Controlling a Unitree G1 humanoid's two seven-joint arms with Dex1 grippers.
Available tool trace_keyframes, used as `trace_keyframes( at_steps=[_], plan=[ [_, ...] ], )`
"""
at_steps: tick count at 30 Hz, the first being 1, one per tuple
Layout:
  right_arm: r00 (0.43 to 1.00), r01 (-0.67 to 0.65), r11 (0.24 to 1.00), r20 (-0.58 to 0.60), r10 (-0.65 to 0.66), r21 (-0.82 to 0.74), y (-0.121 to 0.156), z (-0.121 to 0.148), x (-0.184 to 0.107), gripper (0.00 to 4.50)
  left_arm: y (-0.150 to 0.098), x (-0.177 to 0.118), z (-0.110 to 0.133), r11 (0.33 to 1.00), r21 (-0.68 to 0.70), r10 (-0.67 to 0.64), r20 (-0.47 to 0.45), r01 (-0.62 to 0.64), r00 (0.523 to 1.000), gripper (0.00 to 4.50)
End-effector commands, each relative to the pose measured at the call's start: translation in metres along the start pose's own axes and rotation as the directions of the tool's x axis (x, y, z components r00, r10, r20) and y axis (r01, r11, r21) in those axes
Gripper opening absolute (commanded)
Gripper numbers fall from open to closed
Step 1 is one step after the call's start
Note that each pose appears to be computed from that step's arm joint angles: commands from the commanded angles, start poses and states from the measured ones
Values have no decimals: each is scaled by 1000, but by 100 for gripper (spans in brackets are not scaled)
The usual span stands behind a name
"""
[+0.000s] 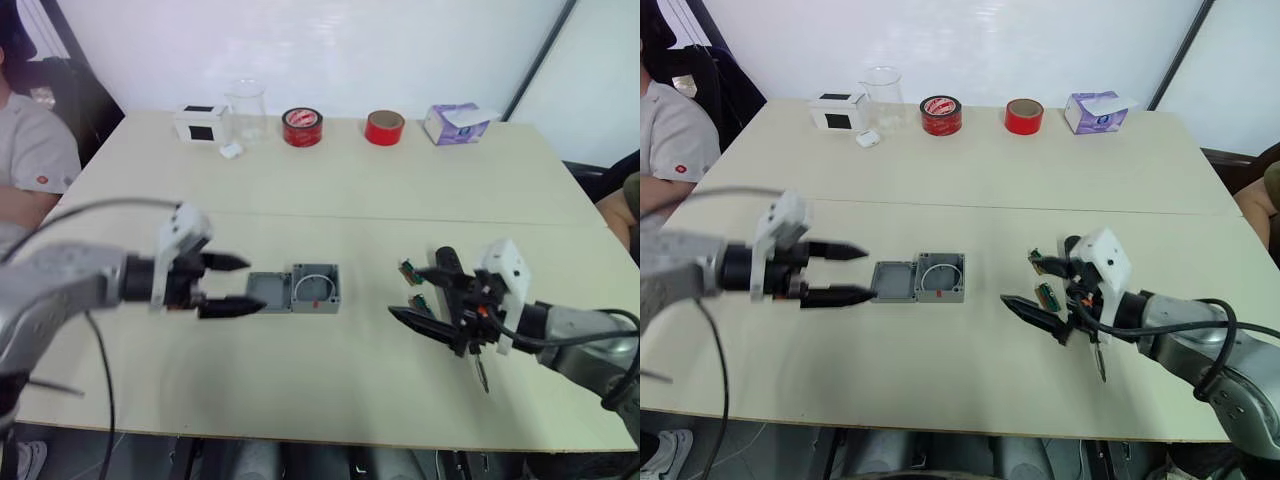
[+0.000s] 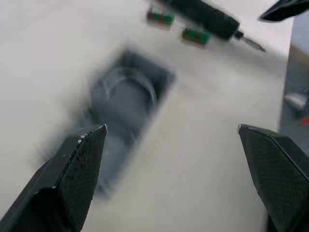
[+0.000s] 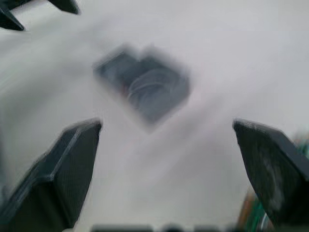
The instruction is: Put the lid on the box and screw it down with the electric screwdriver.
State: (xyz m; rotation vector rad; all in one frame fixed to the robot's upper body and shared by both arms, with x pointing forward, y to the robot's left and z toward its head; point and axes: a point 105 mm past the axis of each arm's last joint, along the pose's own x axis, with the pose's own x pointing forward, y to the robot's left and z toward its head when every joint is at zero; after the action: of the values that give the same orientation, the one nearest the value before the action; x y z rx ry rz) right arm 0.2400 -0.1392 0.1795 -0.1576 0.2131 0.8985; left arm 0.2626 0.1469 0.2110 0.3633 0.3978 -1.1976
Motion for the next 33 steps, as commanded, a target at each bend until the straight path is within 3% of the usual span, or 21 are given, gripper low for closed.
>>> trace_keyframes(
  at_steps=[1, 5, 11, 17, 28, 31, 33],
  plan=[
    [999, -32, 998, -7, 32, -50, 11, 5, 11, 450, 12, 10, 1, 962, 256, -39, -225, 97, 974, 445],
    [995, -96, 993, -38, 94, -67, 26, 3, 21, 450, 22, 34, 20, 920, 334, -108, -293, 207, 950, 445],
    [985, -137, 988, -111, 129, -68, 44, -13, 28, 450, 25, 75, 9, 911, 276, -166, -434, 306, 886, 445],
    [989, -91, 994, -122, 83, -62, 47, -26, 33, 450, 18, 102, 11, 884, 290, -206, -464, 367, 862, 445],
    [998, -10, 999, -68, 6, -49, 45, -29, 34, 450, -5, 121, -1, 842, 254, -283, -542, 475, 791, 445],
    [999, 12, 999, -51, -15, -51, 41, -26, 34, 450, -6, 124, -7, 836, 263, -277, -555, 481, 785, 372],
    [999, 21, 998, -45, -23, -51, 39, -24, 35, 450, -5, 125, -8, 840, 262, -275, -549, 475, 789, 296]
  ],
)
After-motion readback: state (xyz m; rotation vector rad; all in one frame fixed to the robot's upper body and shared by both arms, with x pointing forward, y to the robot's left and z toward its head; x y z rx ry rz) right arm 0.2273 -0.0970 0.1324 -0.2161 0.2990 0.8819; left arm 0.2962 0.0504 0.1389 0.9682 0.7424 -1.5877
